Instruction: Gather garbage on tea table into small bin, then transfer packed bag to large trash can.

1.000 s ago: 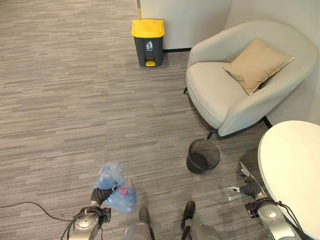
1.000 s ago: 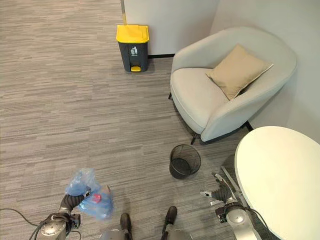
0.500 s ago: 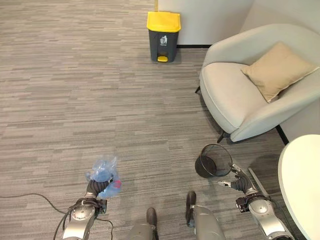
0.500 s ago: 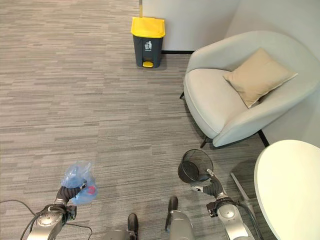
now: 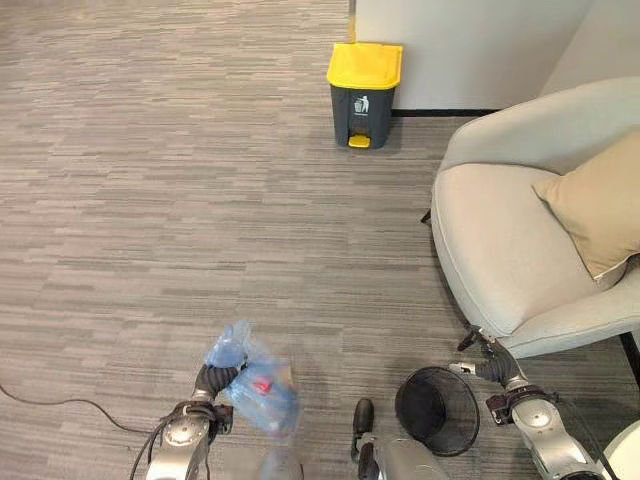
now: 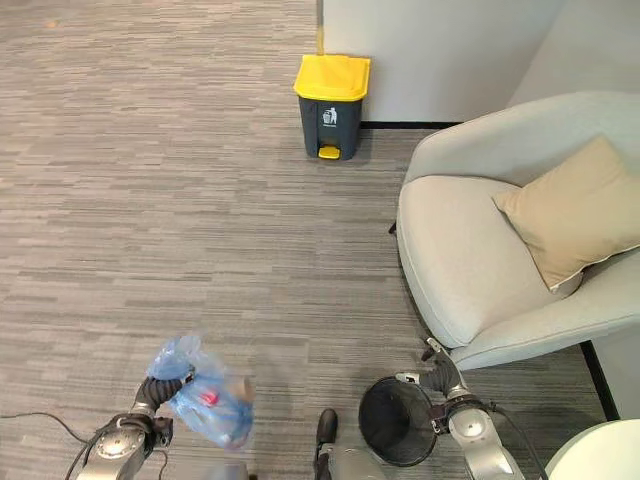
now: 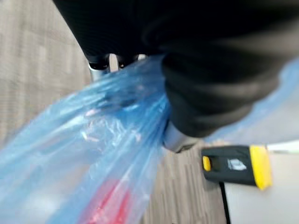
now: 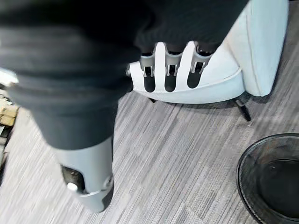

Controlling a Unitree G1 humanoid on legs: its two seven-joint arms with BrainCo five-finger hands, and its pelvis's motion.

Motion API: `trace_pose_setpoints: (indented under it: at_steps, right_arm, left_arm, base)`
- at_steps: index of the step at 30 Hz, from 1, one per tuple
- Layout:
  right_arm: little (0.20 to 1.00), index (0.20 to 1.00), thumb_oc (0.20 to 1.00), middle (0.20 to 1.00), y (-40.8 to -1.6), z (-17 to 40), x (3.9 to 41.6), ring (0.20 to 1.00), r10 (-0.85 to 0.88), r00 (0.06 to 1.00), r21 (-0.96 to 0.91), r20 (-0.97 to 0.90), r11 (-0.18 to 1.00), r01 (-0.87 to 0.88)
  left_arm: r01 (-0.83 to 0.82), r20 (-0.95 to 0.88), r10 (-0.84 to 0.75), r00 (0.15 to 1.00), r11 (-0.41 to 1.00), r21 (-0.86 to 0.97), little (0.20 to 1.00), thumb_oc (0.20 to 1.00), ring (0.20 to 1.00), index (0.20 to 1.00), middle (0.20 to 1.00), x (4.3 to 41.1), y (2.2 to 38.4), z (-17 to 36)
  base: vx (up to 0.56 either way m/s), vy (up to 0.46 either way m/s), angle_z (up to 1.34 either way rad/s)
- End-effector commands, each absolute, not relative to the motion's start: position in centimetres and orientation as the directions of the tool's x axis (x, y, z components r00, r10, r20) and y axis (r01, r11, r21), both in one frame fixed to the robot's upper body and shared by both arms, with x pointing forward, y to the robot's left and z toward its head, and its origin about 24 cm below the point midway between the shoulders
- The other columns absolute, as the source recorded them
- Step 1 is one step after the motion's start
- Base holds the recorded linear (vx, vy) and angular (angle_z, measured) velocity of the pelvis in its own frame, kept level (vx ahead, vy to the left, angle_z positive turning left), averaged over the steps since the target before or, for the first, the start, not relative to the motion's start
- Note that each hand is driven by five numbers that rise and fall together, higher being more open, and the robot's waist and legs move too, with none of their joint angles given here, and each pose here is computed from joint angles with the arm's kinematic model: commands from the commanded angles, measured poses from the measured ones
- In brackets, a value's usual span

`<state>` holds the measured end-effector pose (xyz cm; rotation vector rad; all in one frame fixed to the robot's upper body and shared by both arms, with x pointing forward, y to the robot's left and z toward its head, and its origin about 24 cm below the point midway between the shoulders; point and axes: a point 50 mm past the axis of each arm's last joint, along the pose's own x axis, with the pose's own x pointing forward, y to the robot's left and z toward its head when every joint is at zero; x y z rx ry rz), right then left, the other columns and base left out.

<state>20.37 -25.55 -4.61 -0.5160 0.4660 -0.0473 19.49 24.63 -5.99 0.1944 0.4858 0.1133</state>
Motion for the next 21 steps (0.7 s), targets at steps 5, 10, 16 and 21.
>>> trace_pose_setpoints:
  at_steps: [5, 10, 16, 21]
  right_arm:
    - [1.000, 1.000, 1.000, 1.000, -26.1, -4.6, 20.3, 1.000, -0.211, 0.897, -0.473, -0.388, 0.881, 0.003]
    - [1.000, 1.000, 1.000, 1.000, -25.5, -5.3, 19.9, 1.000, -0.196, 0.887, -0.445, -0.418, 0.895, -0.011]
    - [1.000, 1.000, 1.000, 1.000, -24.0, -5.1, 21.2, 1.000, -0.140, 0.901, -0.424, -0.410, 0.904, -0.053]
    - [1.000, 1.000, 1.000, 1.000, -23.5, -4.6, 22.1, 1.000, -0.114, 0.913, -0.420, -0.391, 0.905, -0.066]
  left_arm:
    - [-0.042, -0.351, 0.156, 0.923, 0.949, 0.311, 0.200, 0.200, 0.200, 0.200, 0.200, 20.7, 26.0, -3.7]
    - [-0.048, -0.372, 0.174, 0.912, 0.945, 0.323, 0.200, 0.200, 0.200, 0.200, 0.200, 19.7, 26.5, -4.1]
    - [-0.078, -0.359, 0.211, 0.909, 0.934, 0.349, 0.200, 0.200, 0.200, 0.200, 0.200, 19.5, 27.8, -3.4]
    - [-0.107, -0.334, 0.231, 0.914, 0.930, 0.351, 0.200, 0.200, 0.200, 0.200, 0.200, 20.1, 28.1, -3.0]
  base:
    - [0.30, 0.053, -0.10]
    - [0.30, 0.144, -0.31]
    - [0.27, 0.196, -0.38]
    - [0.20, 0.090, -0.03]
